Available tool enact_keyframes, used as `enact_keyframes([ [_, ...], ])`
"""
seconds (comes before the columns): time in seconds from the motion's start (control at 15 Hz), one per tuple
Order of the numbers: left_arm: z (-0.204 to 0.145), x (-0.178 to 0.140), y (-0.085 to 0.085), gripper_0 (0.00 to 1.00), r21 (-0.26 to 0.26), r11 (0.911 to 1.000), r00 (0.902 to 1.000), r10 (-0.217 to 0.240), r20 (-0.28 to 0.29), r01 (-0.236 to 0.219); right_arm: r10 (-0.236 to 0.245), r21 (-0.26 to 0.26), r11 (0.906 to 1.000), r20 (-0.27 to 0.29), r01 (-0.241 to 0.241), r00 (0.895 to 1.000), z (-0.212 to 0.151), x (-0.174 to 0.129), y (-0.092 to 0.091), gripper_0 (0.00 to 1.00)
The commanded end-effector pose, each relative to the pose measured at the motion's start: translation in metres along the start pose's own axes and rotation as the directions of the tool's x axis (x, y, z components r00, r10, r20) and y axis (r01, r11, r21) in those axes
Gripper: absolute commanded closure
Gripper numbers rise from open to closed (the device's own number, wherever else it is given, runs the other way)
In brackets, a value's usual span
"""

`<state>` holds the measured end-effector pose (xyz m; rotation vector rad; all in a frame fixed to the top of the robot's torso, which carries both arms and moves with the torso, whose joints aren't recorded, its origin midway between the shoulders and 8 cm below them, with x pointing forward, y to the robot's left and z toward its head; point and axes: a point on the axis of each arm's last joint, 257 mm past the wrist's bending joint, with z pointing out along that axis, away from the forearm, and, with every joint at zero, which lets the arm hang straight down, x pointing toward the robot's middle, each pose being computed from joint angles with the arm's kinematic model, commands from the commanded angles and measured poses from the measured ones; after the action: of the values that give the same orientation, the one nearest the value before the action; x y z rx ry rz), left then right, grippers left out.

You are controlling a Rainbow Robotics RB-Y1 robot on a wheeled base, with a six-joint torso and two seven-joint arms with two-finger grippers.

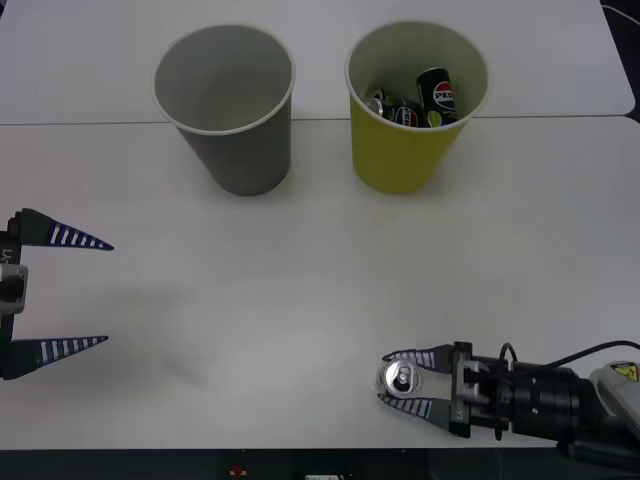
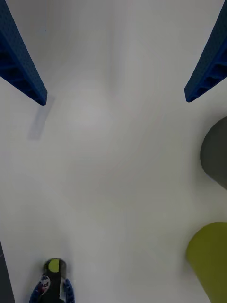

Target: Put the can into the green bin and the plastic bottle into the gray bin

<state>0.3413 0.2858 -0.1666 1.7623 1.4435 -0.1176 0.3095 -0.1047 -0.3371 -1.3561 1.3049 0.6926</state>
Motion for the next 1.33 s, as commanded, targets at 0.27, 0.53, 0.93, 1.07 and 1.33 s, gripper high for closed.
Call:
enact_keyframes([
  [0.27,0.0,0.0,0.0,0.0,0.0,1.0,1.0,0.0,0.0,0.0,0.003,-0.005,1.0,0.004,-0.003,1.0,0.001,-0.001,0.001,1.0],
  [0.53,0.0,0.0,0.0,0.0,0.0,1.0,1.0,0.0,0.0,0.0,0.008,-0.008,0.9999,0.008,-0.008,1.0,0.001,-0.004,-0.003,1.0],
  [0.93,0.0,0.0,0.0,0.0,0.0,1.0,1.0,0.0,0.0,0.0,0.098,-0.029,0.9947,-0.03,-0.098,0.995,-0.018,-0.033,-0.016,1.0],
  [1.07,0.0,0.0,0.0,0.0,0.0,1.0,1.0,0.0,0.0,0.0,0.117,-0.02,0.9928,-0.072,-0.118,0.991,-0.023,-0.04,-0.025,1.0],
  [1.33,0.0,0.0,0.0,0.0,0.0,1.0,1.0,0.0,0.0,0.0,0.177,0.067,0.9835,-0.158,-0.168,0.971,-0.033,-0.058,-0.051,1.0],
])
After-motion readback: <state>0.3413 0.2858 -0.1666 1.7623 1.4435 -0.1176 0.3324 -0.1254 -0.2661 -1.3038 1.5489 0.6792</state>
